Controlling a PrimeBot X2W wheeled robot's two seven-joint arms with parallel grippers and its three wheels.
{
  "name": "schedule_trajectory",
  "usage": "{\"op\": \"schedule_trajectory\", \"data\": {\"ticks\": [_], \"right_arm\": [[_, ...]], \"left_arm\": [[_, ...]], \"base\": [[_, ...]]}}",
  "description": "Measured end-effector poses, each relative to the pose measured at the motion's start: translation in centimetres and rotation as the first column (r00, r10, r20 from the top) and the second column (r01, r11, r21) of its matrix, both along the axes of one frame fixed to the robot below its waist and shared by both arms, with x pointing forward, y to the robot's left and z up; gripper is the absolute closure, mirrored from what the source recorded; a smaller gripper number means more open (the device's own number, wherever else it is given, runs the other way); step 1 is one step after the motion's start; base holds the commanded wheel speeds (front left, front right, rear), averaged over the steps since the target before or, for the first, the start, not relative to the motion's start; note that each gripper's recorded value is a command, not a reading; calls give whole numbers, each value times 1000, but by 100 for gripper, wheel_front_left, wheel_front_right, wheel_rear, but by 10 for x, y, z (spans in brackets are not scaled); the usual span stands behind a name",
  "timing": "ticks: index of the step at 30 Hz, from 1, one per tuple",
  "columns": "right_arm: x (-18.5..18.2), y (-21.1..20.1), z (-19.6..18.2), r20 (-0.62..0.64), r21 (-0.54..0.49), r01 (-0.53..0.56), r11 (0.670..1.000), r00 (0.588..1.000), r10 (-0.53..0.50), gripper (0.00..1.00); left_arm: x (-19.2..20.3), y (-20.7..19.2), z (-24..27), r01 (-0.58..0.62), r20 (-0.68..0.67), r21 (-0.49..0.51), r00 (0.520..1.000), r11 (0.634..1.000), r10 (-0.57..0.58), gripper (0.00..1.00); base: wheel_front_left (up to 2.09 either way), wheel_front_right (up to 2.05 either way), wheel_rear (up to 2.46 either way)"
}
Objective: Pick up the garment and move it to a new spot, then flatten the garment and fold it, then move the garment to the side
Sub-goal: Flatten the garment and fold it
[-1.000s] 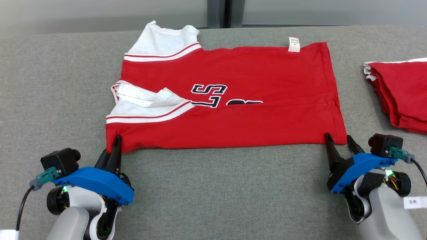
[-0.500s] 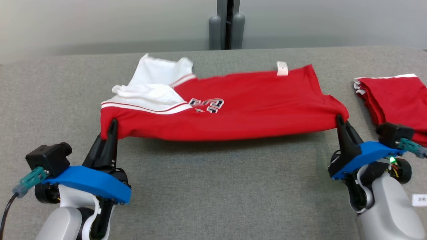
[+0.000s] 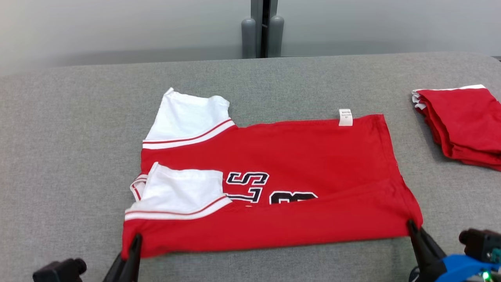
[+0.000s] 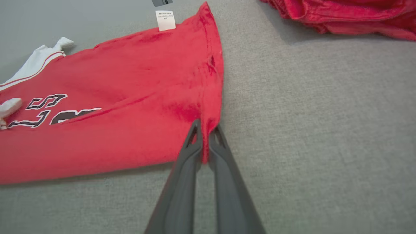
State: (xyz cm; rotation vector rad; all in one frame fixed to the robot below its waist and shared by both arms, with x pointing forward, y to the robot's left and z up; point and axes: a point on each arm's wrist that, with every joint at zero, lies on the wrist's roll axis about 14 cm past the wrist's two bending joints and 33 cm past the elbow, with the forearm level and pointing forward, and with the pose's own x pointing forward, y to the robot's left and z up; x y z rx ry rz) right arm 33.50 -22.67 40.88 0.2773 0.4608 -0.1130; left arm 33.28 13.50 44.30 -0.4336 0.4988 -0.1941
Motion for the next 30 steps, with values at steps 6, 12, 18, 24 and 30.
{"op": "schedule_trajectory", "data": {"ticks": [6,12,18,24,30], "right_arm": [[-18,2,-13,-52,14,4,1000,999,-3,67],[-23,2,-17,-66,-1,-2,1000,998,1,0],[-17,-12,1,-11,-56,19,998,1000,-20,0],[19,-13,30,75,-124,0,992,997,9,0],[52,-10,35,80,-166,-29,986,996,43,0]], "left_arm": [[-22,-1,-30,-2,-124,-21,992,1000,0,100],[-21,5,-36,15,-129,18,991,1000,-13,0],[20,13,1,60,38,116,997,991,-65,0],[95,3,64,168,229,276,945,946,-234,0],[175,-22,109,257,304,424,863,868,-404,0]], "base": [[0,0,0],[0,0,0],[0,0,0],[0,0,0],[0,0,0]]}}
